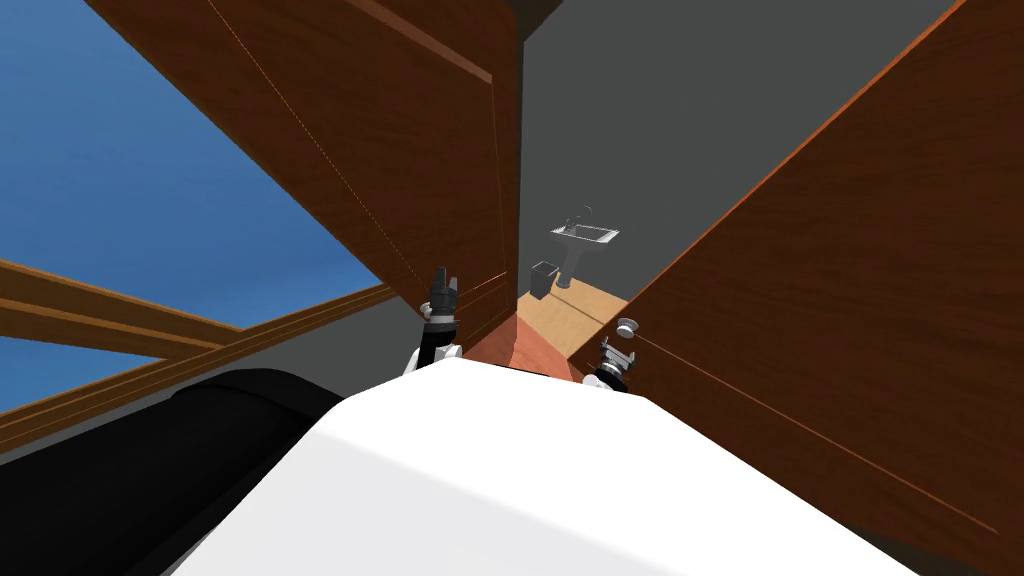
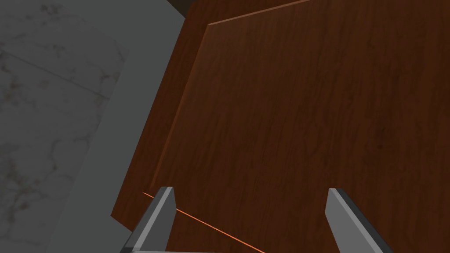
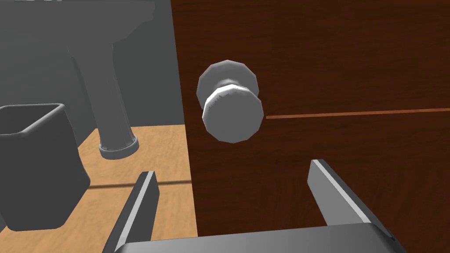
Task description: Pull the door open
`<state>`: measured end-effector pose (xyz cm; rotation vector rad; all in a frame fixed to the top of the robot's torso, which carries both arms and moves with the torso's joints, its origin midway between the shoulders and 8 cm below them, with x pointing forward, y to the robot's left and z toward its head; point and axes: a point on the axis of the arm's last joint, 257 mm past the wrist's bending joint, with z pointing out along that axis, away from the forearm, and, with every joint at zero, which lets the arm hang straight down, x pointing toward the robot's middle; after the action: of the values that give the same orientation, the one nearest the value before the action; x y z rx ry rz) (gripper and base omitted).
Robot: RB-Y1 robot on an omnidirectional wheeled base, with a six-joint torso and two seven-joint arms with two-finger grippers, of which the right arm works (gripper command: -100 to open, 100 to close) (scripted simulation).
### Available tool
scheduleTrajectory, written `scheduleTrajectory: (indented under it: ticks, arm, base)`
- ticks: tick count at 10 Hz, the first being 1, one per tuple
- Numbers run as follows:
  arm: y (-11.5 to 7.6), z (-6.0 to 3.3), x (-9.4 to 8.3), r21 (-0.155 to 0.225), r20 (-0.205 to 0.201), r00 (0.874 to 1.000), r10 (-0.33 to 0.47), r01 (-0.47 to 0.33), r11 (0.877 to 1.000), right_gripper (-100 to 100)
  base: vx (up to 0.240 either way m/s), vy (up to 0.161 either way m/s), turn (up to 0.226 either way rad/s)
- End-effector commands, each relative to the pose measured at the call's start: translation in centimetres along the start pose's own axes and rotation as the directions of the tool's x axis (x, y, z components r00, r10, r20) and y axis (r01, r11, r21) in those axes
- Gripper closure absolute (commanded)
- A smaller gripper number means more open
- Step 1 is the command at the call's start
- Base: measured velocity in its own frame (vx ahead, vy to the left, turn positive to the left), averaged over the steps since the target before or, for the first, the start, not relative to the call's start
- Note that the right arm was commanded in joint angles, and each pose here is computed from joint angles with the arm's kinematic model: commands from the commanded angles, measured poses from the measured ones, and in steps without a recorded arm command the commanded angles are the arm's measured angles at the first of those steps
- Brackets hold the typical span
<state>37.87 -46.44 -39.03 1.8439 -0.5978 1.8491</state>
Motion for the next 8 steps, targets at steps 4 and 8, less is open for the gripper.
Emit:
scheduleTrajectory:
  ticks: [4, 8]
  arm:
    - [3.7, 0.17, -0.5, -0.004, 0.001, 1.0, 0.001, -0.001, 1.0, -100]
    - [8.8, 0.31, -0.5, -0.008, 0.003, 1.0, 0.001, -0.001, 1.0, -100]
  base:
    - [0.106, -0.006, 0.008]
    - [0.153, -0.004, 0.009]
